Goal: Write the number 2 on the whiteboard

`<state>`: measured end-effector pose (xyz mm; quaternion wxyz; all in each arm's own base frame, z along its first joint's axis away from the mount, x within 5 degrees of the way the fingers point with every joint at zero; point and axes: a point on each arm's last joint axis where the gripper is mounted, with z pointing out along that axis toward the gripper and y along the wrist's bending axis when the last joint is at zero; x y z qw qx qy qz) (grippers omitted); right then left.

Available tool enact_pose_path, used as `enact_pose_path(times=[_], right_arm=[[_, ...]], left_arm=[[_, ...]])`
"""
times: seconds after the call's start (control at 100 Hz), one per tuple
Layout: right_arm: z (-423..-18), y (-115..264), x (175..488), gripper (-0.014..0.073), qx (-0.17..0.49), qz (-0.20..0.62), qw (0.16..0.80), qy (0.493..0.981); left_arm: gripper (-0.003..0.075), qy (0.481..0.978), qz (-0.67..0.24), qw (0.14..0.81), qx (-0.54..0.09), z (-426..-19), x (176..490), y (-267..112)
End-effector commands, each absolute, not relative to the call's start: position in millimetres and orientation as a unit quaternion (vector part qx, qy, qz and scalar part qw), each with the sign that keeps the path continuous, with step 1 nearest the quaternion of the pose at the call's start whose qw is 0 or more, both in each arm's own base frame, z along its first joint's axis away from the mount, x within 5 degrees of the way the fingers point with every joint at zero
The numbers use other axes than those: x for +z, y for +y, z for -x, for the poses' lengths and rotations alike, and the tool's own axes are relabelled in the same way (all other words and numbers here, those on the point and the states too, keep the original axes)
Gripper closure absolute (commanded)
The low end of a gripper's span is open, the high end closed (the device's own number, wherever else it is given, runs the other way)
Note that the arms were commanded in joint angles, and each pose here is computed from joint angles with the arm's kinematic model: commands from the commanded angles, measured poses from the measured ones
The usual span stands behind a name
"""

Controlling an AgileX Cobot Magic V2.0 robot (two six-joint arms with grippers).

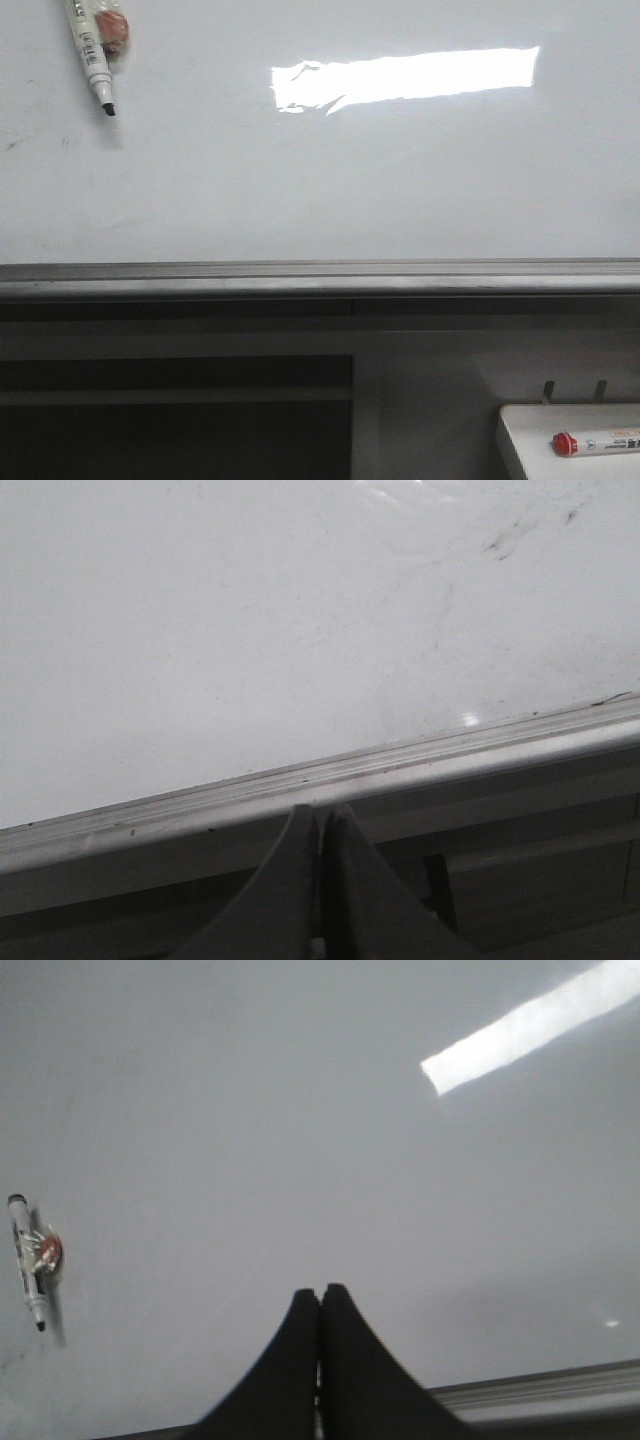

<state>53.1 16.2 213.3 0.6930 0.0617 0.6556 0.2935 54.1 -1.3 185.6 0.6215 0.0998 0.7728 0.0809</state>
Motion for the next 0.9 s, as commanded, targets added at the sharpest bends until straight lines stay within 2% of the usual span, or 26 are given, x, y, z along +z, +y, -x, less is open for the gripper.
enact_pose_path(times=[0.0, 0.16, 0.24, 0.31, 0.54, 0.61, 0.73, 0.78, 0.89], right_arm=[[-53, 13, 211, 0.0655, 0.310, -0.090, 0.705, 0.632], [-53, 13, 212, 0.0655, 0.313, -0.094, 0.704, 0.630], [-53, 12, 212, 0.0655, 0.327, -0.111, 0.697, 0.628], [-53, 12, 212, 0.0655, 0.336, -0.121, 0.695, 0.624], [-53, 12, 212, 0.0655, 0.335, -0.122, 0.697, 0.622], [-53, 12, 212, 0.0655, 0.335, -0.122, 0.697, 0.622], [-53, 12, 212, 0.0655, 0.335, -0.122, 0.697, 0.622], [-53, 11, 213, 0.0655, 0.335, -0.122, 0.697, 0.622], [-53, 11, 214, 0.0655, 0.336, -0.122, 0.698, 0.620]], left_arm=[[0.0741, 0.742, -0.088, 0.659, 0.086, -54, 191, 0], [0.0741, 0.742, -0.084, 0.660, 0.080, -54, 191, -1], [0.0741, 0.730, -0.037, 0.682, 0.027, -54, 195, -3], [0.0741, 0.714, -0.009, 0.700, 0.003, -55, 199, -2], [0.0741, 0.709, 0.006, 0.705, -0.011, -55, 201, -2], [0.0741, 0.705, 0.049, 0.705, -0.064, -55, 201, -4], [0.0741, 0.676, 0.164, 0.689, -0.207, -54, 204, -6], [0.0741, 0.667, 0.187, 0.682, -0.235, -54, 205, -7], [0.0741, 0.654, 0.207, 0.683, -0.250, -54, 207, -6]])
